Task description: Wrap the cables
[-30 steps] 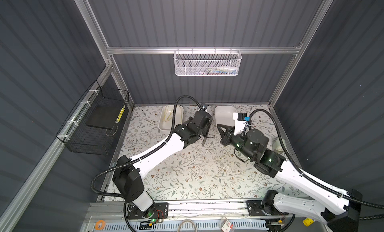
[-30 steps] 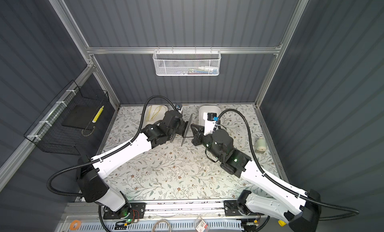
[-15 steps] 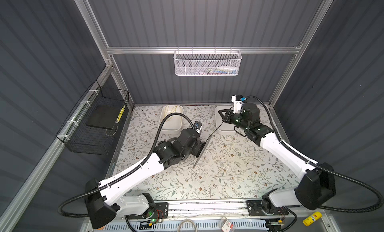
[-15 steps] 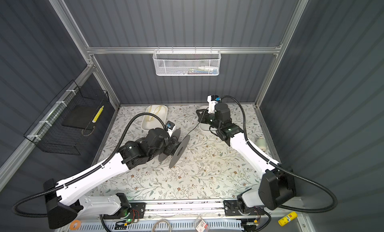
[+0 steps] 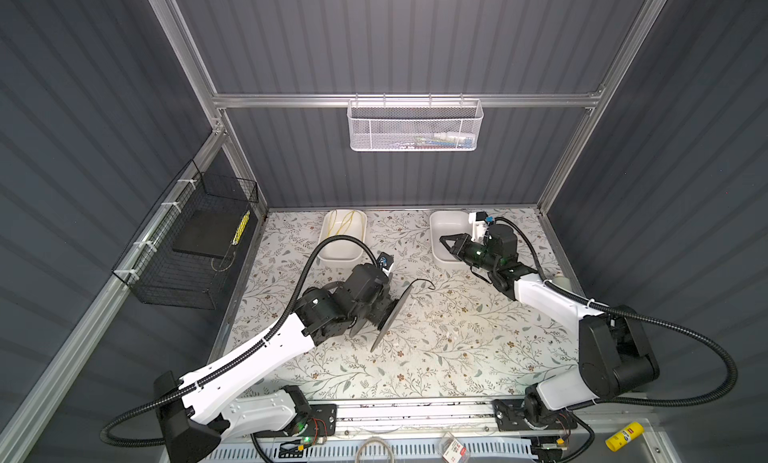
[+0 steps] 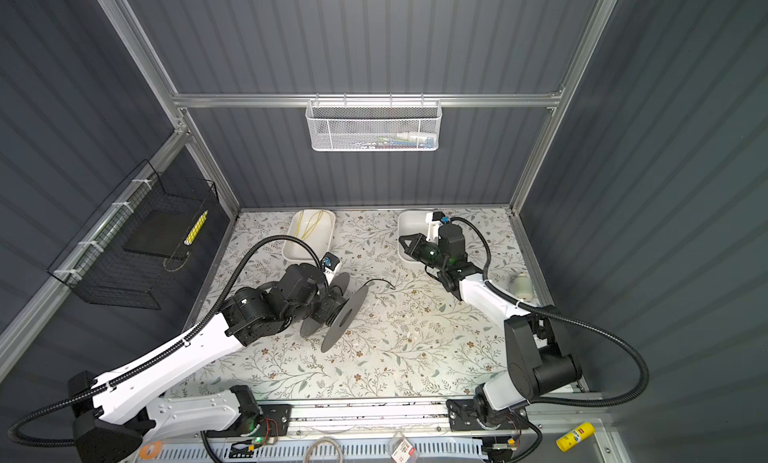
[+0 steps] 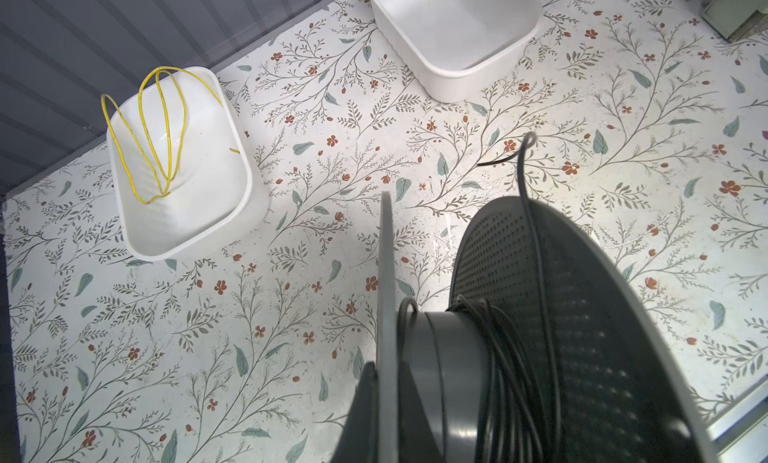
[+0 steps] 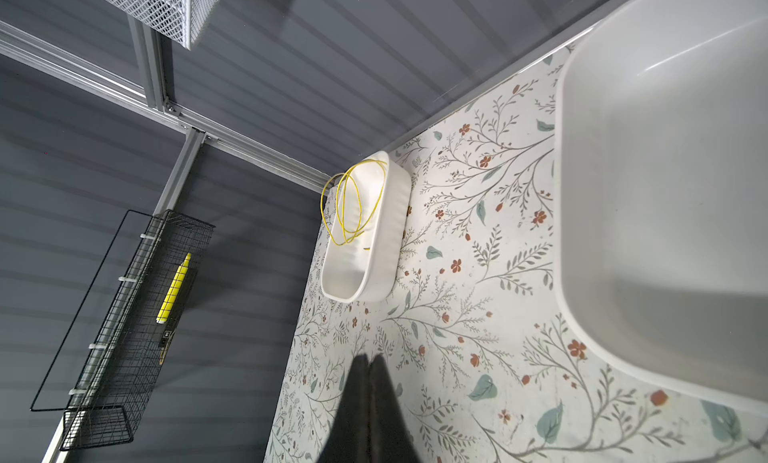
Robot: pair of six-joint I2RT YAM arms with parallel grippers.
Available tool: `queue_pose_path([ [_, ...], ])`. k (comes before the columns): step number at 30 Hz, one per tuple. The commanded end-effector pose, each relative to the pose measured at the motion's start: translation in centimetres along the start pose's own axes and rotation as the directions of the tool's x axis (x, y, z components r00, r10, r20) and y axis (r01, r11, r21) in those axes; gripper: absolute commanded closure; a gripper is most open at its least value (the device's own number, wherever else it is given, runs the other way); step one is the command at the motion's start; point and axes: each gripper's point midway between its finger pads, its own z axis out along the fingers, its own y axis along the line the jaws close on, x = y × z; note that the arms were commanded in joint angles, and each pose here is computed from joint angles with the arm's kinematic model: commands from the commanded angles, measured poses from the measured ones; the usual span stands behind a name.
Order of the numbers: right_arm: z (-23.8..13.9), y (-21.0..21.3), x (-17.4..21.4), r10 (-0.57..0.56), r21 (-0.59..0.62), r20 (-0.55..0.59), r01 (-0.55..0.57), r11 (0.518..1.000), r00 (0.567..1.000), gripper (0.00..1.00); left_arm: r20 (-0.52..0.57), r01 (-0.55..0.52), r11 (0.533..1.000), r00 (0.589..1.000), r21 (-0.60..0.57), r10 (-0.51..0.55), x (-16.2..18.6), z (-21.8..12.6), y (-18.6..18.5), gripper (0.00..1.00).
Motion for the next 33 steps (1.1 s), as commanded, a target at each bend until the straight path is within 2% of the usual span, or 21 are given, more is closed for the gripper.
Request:
queue_pose_path([
  [1,-1.5,2.1,-0.3,-0.059,-0.050,0.019,0.060,0.997,0.998,0.92,0.063,0.028,0.999,0.998,-0.019,-0.026,-2.7,-1.6,0.6,1.00],
  [5,-3.4,1.9,1.2,-0.231,0.003,-0.049,0.231,0.973,0.972,0.77,0.065,0.015,1.000,0.998,-0.006,-0.015,-3.4,-2.0,0.4,1.00],
  [9,-5.7,-0.6,3.8,-0.421,0.087,-0.168,0.439,0.894,0.891,0.64,0.040,0.001,1.000,0.999,0.015,-0.001,-3.8,-3.0,0.2,1.00],
  [12,-7.6,-1.7,5.9,-0.469,0.092,-0.192,0.491,0.866,0.862,0.56,0.033,0.001,0.999,0.999,0.033,-0.002,-4.2,-4.1,0.2,1.00],
  [17,-10.6,-0.8,8.3,-0.546,0.014,-0.083,0.549,0.836,0.834,0.54,0.043,0.010,0.999,0.999,0.043,-0.012,-5.3,-6.1,0.6,1.00],
  [21,-10.8,-0.9,10.4,-0.575,-0.008,-0.048,0.575,0.818,0.817,0.55,0.057,0.030,0.998,0.998,0.063,-0.033,-5.9,-7.3,0.6,1.00],
  [25,-9.8,-1.4,12.1,-0.659,0.028,-0.051,0.660,0.751,0.751,0.54,0.045,0.043,0.996,0.998,0.079,-0.047,-5.9,-8.0,0.5,1.00],
  [33,-8.3,-1.3,11.2,-0.670,0.051,0.005,0.669,0.741,0.742,0.55,0.042,0.059,0.992,0.997,0.116,-0.064,-6.1,-8.5,0.0,1.00],
])
